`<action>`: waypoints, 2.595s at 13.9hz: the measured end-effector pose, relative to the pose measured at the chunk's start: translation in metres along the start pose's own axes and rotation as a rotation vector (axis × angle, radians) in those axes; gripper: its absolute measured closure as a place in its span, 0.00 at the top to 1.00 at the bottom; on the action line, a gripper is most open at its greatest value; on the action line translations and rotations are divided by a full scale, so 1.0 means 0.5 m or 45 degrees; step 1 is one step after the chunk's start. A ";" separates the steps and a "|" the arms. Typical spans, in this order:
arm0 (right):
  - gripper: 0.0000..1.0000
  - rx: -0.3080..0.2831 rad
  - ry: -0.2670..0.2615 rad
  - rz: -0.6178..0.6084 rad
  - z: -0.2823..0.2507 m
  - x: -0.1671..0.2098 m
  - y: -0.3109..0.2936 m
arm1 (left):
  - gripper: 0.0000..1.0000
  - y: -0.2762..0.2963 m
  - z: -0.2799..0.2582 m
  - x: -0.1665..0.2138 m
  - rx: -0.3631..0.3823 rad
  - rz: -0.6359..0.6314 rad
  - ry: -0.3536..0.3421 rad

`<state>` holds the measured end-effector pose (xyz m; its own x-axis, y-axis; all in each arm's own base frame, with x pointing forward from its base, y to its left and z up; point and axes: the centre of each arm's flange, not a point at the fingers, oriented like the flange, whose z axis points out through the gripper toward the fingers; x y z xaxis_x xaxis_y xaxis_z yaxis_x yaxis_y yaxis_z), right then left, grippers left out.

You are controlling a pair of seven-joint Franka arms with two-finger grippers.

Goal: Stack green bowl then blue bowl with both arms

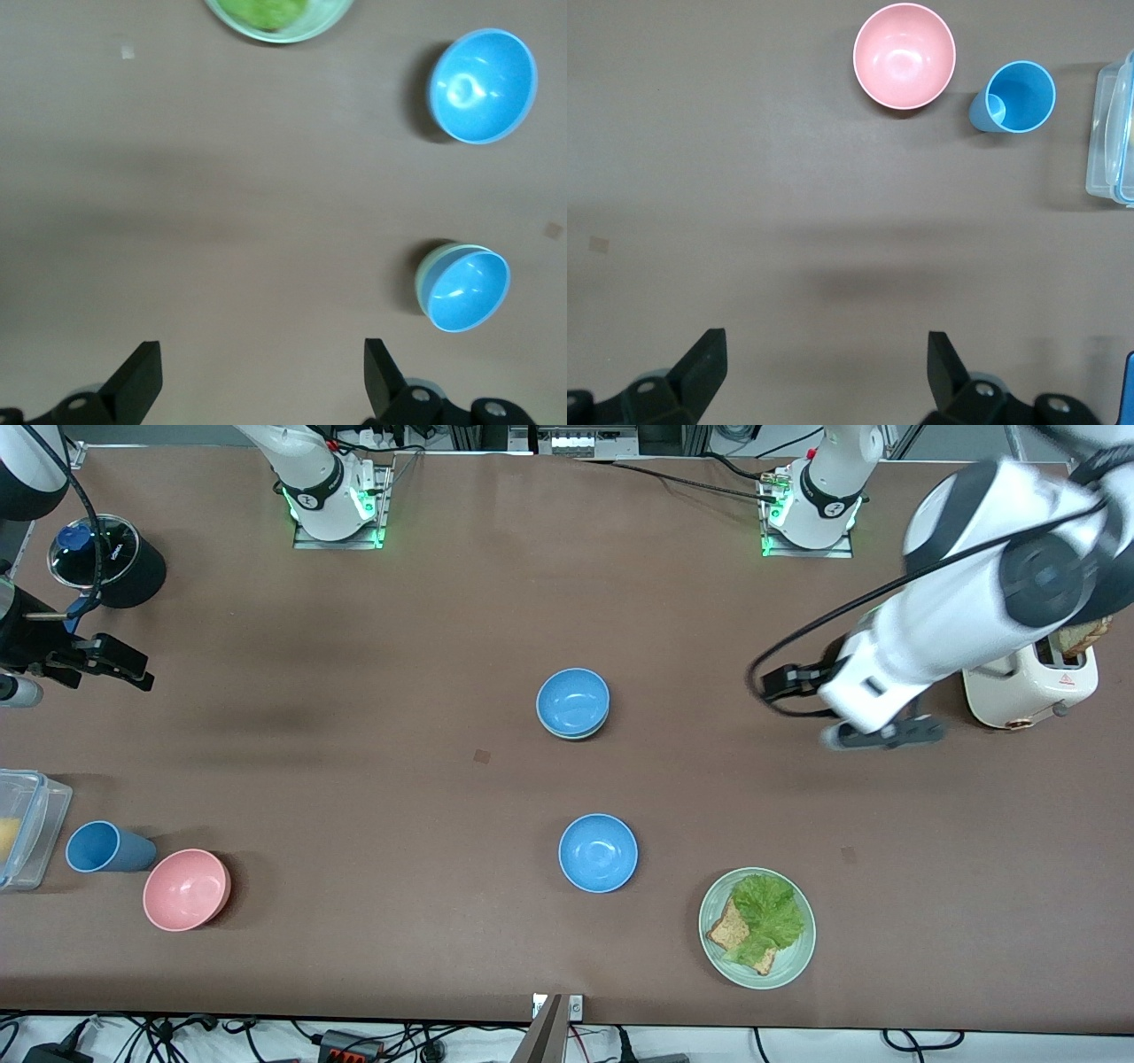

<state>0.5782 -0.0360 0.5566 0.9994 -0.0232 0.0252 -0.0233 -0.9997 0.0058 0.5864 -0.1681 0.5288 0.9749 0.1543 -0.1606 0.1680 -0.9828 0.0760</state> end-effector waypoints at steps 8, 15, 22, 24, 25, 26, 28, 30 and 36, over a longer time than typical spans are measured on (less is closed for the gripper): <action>1.00 -0.001 -0.003 -0.002 0.000 -0.001 0.001 | 1.00 -0.061 -0.038 -0.098 0.108 -0.081 0.059; 1.00 0.001 -0.044 0.005 0.005 -0.008 0.007 | 1.00 -0.124 -0.091 -0.091 0.090 -0.049 0.123; 1.00 0.001 -0.043 0.005 0.004 -0.008 0.007 | 1.00 -0.229 -0.108 -0.061 0.090 0.175 0.113; 1.00 0.001 -0.042 0.004 0.004 -0.008 0.007 | 1.00 -0.222 -0.103 -0.061 0.092 0.177 0.107; 1.00 0.001 -0.042 0.004 0.004 -0.008 0.007 | 1.00 -0.220 -0.100 -0.060 0.092 0.174 0.105; 1.00 0.001 -0.042 0.003 0.004 -0.008 0.007 | 1.00 -0.219 -0.099 -0.059 0.092 0.171 0.103; 1.00 0.001 -0.041 0.002 0.003 -0.007 0.006 | 1.00 -0.217 -0.098 -0.059 0.092 0.172 0.102; 1.00 0.001 -0.040 0.002 0.003 -0.007 0.006 | 1.00 -0.206 -0.097 -0.062 0.094 0.182 0.102; 1.00 0.001 -0.040 0.001 0.002 -0.007 0.006 | 1.00 -0.203 -0.096 -0.063 0.094 0.185 0.102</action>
